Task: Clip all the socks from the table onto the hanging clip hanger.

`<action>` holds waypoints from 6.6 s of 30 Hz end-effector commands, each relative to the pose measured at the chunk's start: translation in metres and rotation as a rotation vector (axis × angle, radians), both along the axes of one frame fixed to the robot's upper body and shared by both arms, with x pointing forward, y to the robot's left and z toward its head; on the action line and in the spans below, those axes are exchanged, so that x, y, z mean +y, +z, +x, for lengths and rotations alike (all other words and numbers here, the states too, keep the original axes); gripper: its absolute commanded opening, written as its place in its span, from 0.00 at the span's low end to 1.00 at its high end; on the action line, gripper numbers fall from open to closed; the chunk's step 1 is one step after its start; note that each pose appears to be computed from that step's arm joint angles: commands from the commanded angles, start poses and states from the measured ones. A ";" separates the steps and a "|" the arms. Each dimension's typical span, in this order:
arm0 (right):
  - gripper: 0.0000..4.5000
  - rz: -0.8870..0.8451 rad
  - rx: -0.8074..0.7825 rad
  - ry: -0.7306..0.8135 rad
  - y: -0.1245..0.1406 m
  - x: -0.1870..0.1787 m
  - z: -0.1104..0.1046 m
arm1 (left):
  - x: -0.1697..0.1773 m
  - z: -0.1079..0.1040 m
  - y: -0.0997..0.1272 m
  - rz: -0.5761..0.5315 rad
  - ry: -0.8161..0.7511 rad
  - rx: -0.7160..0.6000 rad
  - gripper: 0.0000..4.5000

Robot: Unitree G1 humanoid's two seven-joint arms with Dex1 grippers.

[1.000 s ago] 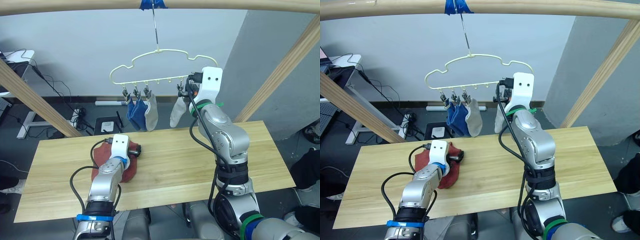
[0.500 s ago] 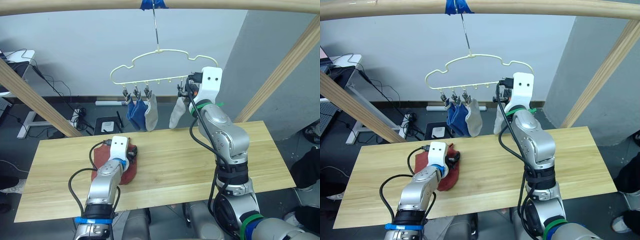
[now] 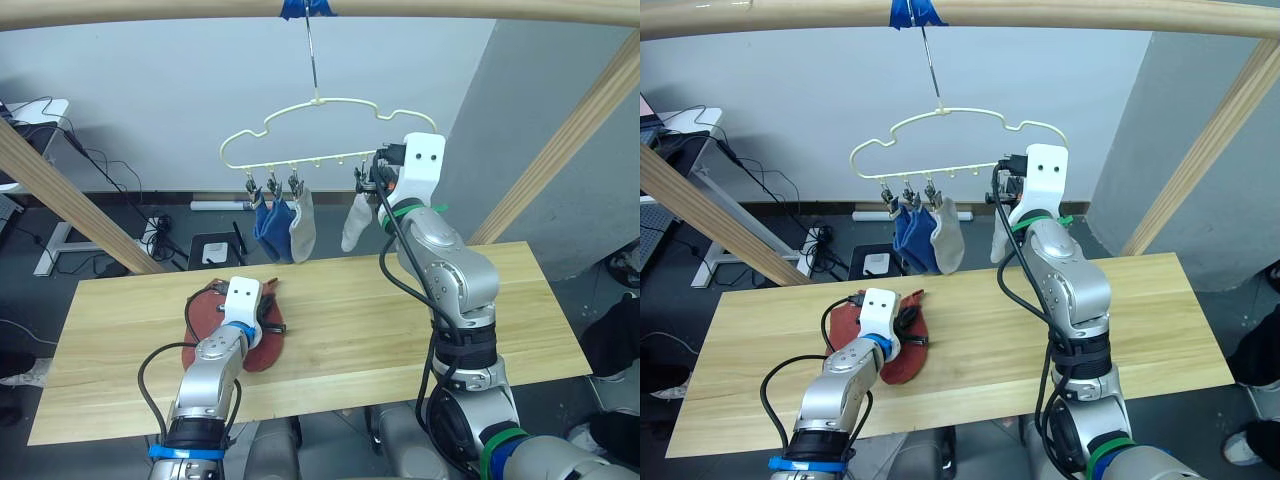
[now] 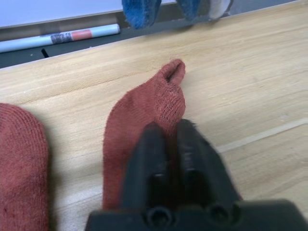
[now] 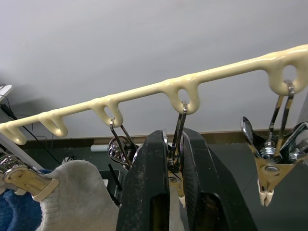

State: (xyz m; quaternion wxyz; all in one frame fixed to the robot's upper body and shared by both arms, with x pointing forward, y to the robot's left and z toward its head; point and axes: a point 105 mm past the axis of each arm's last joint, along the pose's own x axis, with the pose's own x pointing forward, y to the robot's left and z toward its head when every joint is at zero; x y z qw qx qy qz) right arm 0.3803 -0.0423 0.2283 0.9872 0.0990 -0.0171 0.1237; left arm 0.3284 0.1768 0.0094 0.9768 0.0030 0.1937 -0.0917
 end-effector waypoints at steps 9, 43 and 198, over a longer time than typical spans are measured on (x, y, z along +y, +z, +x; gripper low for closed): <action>0.01 0.042 -0.089 0.017 0.027 0.005 -0.007 | -0.085 -0.009 0.064 -0.288 -0.339 -0.237 0.00; 0.01 -0.008 -0.120 -0.006 0.032 0.001 -0.008 | -0.178 0.037 0.152 -0.474 -0.350 -0.548 0.00; 0.97 -0.422 -0.077 0.477 -0.013 -0.040 -0.071 | -0.160 0.013 0.133 -0.371 -0.395 -0.543 0.00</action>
